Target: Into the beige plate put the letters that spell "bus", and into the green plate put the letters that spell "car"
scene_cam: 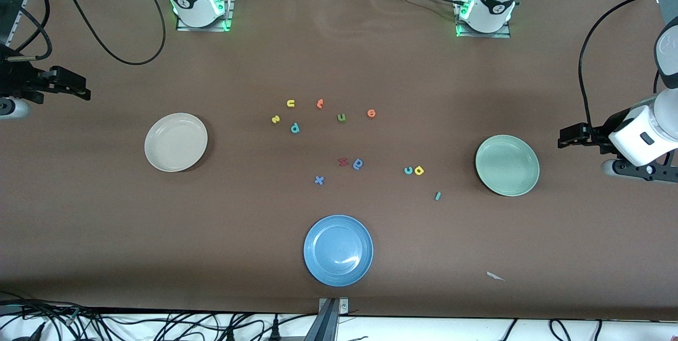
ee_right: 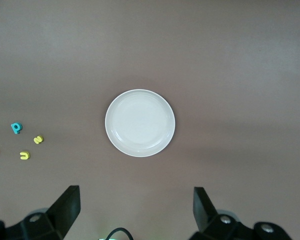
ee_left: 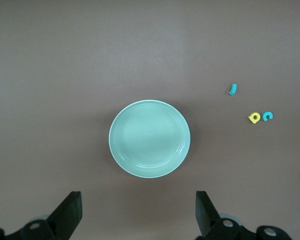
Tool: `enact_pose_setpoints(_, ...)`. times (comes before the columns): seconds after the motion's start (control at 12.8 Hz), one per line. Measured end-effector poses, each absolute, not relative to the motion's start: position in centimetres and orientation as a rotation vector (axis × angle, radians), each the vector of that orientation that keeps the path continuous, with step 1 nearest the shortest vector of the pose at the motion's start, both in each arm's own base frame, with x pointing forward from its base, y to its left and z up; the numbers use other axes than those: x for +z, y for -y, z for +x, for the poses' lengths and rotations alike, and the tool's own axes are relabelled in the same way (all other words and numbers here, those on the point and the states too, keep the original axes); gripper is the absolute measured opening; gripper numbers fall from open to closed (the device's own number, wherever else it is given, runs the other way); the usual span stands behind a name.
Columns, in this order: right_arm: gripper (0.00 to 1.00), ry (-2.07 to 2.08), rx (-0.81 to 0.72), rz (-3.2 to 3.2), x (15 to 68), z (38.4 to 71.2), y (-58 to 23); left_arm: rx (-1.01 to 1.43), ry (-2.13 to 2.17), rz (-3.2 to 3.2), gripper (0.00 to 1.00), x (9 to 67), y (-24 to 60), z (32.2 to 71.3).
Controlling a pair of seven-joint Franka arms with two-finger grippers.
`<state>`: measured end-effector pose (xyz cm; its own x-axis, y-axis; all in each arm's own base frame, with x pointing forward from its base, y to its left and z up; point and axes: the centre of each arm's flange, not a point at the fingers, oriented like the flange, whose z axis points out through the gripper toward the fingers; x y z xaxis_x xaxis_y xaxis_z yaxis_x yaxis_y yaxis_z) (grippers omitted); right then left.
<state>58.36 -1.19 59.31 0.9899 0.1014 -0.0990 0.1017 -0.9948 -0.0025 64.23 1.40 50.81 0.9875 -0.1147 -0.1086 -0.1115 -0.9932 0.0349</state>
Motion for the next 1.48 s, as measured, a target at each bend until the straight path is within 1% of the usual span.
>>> enact_pose_setpoints(0.47, 1.0, -0.162, -0.155, 3.131, 59.3, 58.4, 1.1, -0.175, 0.099, 3.109, 1.0, 50.7, -1.3, 64.2)
enact_pose_setpoints(1.01, 1.0, -0.13, -0.155, 3.132, 59.3, 58.4, 2.1, -0.228, -0.405, 3.098, 1.0, 48.9, 3.3, 64.7)
enact_pose_setpoints(1.25, 1.0, -0.129, -0.156, 3.132, 59.3, 58.3, 2.0, -0.245, -0.659, 3.033, 1.0, 47.1, 5.5, 65.3)
enact_pose_setpoints(1.48, 1.0, -0.129, -0.156, 3.132, 59.3, 58.4, 2.0, -0.242, -0.958, 2.965, 1.0, 44.0, 9.5, 66.2)
